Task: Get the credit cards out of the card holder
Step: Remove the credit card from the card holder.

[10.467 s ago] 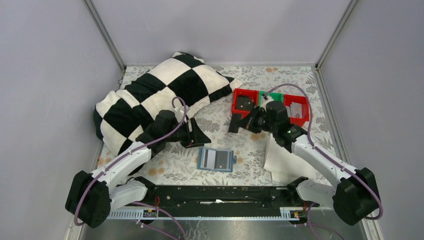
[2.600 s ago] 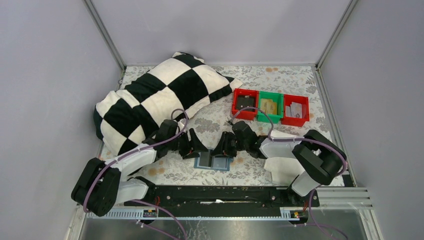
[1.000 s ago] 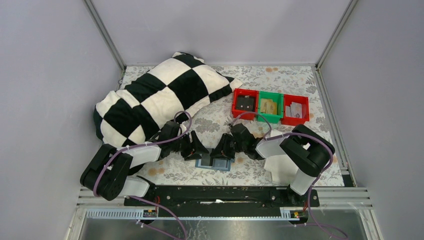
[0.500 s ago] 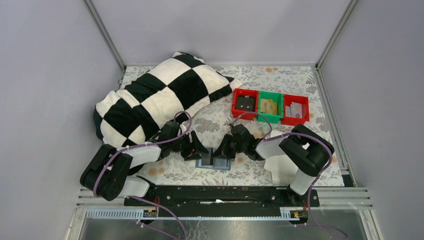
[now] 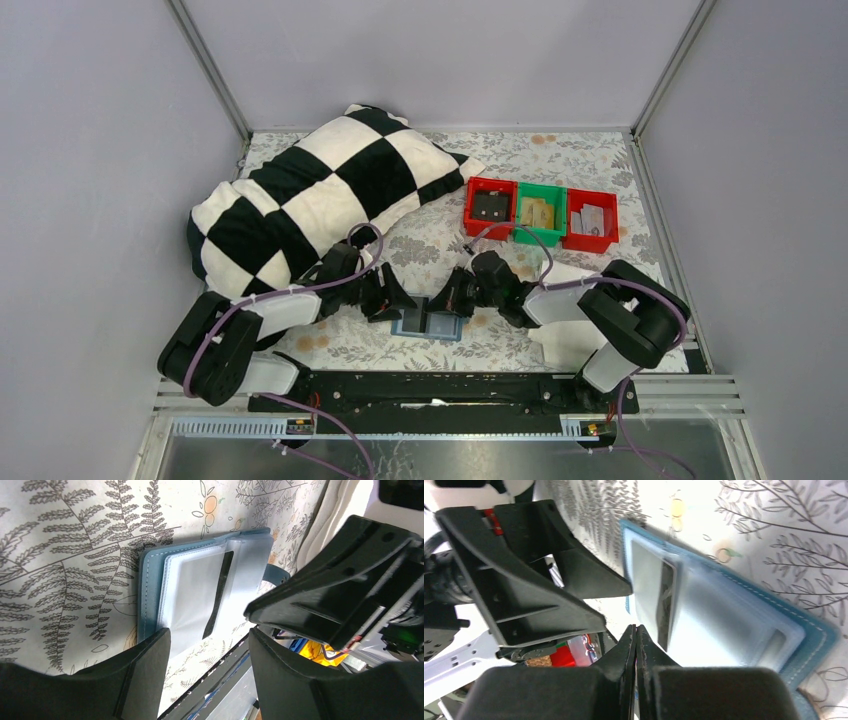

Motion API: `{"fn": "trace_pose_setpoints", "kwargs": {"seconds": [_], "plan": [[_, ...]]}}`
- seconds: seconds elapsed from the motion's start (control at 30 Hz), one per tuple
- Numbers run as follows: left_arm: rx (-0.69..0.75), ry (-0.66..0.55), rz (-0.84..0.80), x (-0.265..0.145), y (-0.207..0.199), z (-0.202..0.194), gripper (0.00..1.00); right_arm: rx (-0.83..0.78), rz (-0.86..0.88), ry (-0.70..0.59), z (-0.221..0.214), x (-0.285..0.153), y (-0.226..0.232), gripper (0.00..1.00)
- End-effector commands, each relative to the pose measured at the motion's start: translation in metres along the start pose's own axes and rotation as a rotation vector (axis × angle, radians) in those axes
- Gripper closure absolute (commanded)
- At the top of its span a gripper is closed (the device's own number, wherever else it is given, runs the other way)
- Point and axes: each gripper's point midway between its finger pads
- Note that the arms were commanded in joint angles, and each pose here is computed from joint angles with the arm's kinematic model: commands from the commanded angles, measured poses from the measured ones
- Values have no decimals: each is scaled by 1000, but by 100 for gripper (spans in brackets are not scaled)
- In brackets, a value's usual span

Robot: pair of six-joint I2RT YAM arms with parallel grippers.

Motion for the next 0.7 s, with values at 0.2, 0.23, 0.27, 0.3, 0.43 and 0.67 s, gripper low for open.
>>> {"fn": "trace_pose_setpoints", "kwargs": {"seconds": [0.2, 0.23, 0.27, 0.3, 0.43, 0.67], "plan": [[52, -42, 0, -11, -14, 10, 36, -56, 9, -42, 5, -6, 11, 90], [59, -51, -11, -13, -18, 13, 36, -52, 3, -44, 5, -5, 10, 81], [65, -58, -18, -14, -21, 16, 36, -50, 0, -46, 6, -4, 9, 76], [69, -64, -24, -14, -25, 18, 36, -47, -7, -51, 7, -3, 8, 71], [81, -79, -49, -14, -34, 27, 36, -51, -27, -62, 12, 1, 8, 68], [61, -56, -7, -1, -16, 24, 36, -49, -58, -61, 16, 12, 5, 67]]}}
Point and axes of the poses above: each gripper's point midway between its finger pads, its own x axis out along the fingers, its own y axis along the line the jaws close on, z = x × y, and after that the axes turned 12 degrees about x, right-handed
